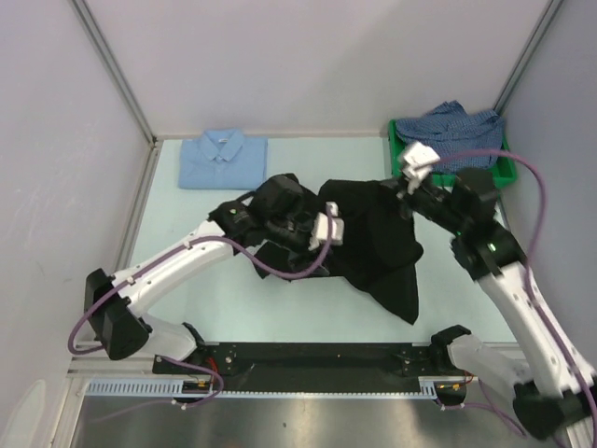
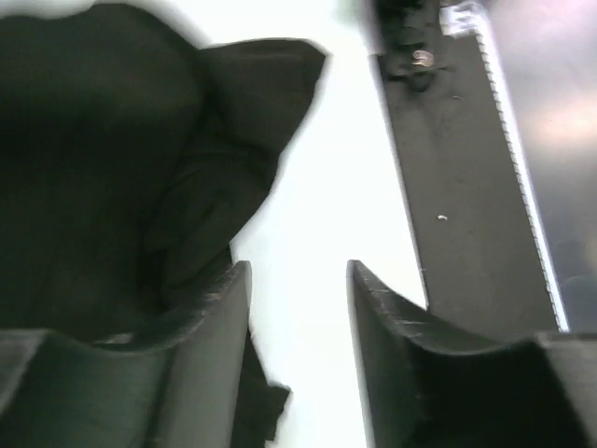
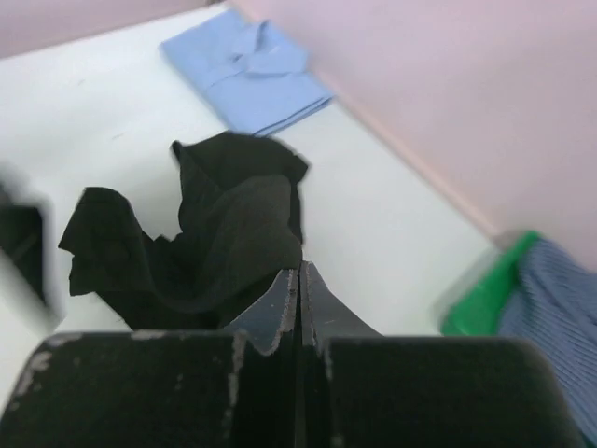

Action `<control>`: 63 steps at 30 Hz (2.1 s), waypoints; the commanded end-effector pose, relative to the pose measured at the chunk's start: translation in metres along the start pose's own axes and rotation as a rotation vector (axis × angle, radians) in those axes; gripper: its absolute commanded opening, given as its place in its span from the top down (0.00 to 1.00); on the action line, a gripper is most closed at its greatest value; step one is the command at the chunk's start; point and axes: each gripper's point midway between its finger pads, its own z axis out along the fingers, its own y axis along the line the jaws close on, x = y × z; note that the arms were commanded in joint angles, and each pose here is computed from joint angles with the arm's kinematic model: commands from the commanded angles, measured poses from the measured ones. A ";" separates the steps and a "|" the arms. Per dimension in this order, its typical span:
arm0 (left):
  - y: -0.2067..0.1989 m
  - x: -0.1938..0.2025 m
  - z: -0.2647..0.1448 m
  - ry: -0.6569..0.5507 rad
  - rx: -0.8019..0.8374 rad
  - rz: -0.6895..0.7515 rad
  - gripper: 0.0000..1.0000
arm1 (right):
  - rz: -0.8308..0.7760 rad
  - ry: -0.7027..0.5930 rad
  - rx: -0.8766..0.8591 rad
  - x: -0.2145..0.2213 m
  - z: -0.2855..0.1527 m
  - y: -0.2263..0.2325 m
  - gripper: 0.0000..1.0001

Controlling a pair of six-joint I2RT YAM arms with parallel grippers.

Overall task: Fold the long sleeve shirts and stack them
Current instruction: Flatten the shirt out

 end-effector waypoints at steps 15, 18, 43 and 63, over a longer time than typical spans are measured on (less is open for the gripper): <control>0.201 0.188 -0.106 0.232 -0.572 -0.182 0.16 | 0.003 0.016 0.386 0.021 -0.102 -0.023 1.00; 0.190 0.189 -0.113 0.214 -0.617 -0.133 0.15 | 0.000 0.012 0.394 0.020 -0.097 -0.027 1.00; 0.185 0.253 -0.071 0.421 -0.904 0.233 0.16 | 0.008 -0.055 0.525 -0.013 -0.082 -0.075 1.00; 0.234 0.113 -0.228 0.287 -0.964 -0.107 1.00 | -0.002 -0.263 0.655 -0.055 -0.050 -0.176 1.00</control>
